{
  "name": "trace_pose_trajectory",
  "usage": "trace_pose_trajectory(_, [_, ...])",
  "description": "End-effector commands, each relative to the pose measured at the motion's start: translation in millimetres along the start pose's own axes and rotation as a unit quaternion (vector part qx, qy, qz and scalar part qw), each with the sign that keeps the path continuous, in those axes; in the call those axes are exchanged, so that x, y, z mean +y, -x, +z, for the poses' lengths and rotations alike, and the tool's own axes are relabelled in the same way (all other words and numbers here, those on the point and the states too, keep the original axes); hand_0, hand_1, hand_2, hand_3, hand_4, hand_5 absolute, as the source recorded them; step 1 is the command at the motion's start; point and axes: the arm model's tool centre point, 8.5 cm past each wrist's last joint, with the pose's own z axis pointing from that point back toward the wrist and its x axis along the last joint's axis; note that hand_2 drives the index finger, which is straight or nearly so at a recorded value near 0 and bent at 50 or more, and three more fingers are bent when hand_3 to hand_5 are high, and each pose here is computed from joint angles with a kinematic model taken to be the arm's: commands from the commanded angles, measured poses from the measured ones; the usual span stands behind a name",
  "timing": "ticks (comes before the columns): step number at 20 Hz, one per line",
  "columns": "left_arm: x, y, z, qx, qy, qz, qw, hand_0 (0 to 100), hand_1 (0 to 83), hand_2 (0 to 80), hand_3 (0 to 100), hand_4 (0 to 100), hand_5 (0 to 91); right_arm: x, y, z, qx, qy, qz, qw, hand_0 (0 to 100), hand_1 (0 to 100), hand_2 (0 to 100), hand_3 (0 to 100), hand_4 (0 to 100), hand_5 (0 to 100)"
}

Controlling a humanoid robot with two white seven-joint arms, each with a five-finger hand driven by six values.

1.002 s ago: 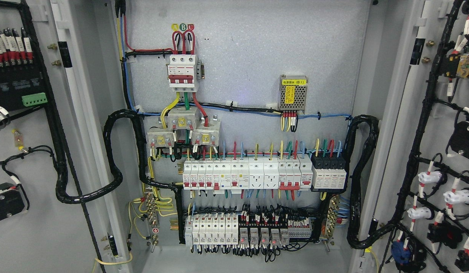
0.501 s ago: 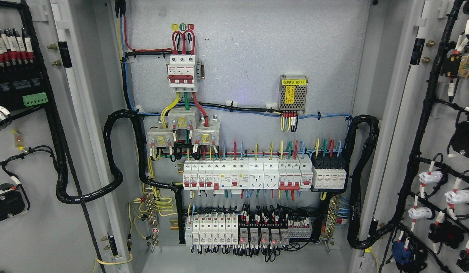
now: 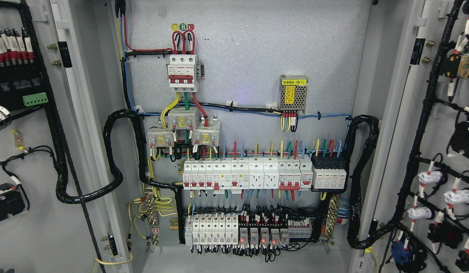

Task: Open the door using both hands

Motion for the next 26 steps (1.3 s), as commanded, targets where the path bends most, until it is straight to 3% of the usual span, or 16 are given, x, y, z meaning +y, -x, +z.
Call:
trace_pose_trajectory(1, [-92, 28, -25, -0.003, 0.035, 0.02, 0.999, 30, 0.0, 2.7, 3, 4, 0.0, 22, 4, -18, -0.019, -0.003, -0.017, 1.0, 22, 0, 0, 0, 0, 0])
trace_pose_trajectory(7, [-189, 84, -31, 0.046, 0.05, 0.024, 0.997, 30, 0.0, 2.8, 3, 4, 0.0, 83, 20, -45, -0.023, -0.031, -0.021, 0.999, 22, 0, 0, 0, 0, 0])
trace_pose_trajectory(9, [-207, 93, -33, 0.054, 0.021, 0.022, 0.998, 30, 0.0, 2.8, 3, 4, 0.0, 106, 24, -54, -0.019, -0.036, -0.033, 0.999, 22, 0, 0, 0, 0, 0])
trace_pose_trajectory(11, [-212, 97, -36, 0.059, -0.023, 0.015, 0.998, 30, 0.0, 2.7, 3, 4, 0.0, 122, 28, -59, -0.012, -0.031, -0.044, 0.998, 22, 0, 0, 0, 0, 0])
trace_pose_trajectory(12, [-216, 98, -37, 0.06, -0.029, 0.017, 0.998, 30, 0.0, 2.7, 3, 4, 0.0, 131, 29, -63, -0.008, -0.037, -0.046, 0.998, 22, 0, 0, 0, 0, 0])
trace_pose_trajectory(19, [-249, 105, -39, 0.067, 0.008, 0.031, 0.997, 30, 0.0, 2.7, 3, 4, 0.0, 172, 38, -68, 0.028, -0.06, -0.081, 0.994, 22, 0, 0, 0, 0, 0])
trace_pose_trajectory(26, [-250, 109, -32, 0.077, 0.008, 0.032, 0.996, 30, 0.0, 2.8, 3, 4, 0.0, 197, 43, -76, 0.033, -0.087, -0.091, 0.992, 22, 0, 0, 0, 0, 0])
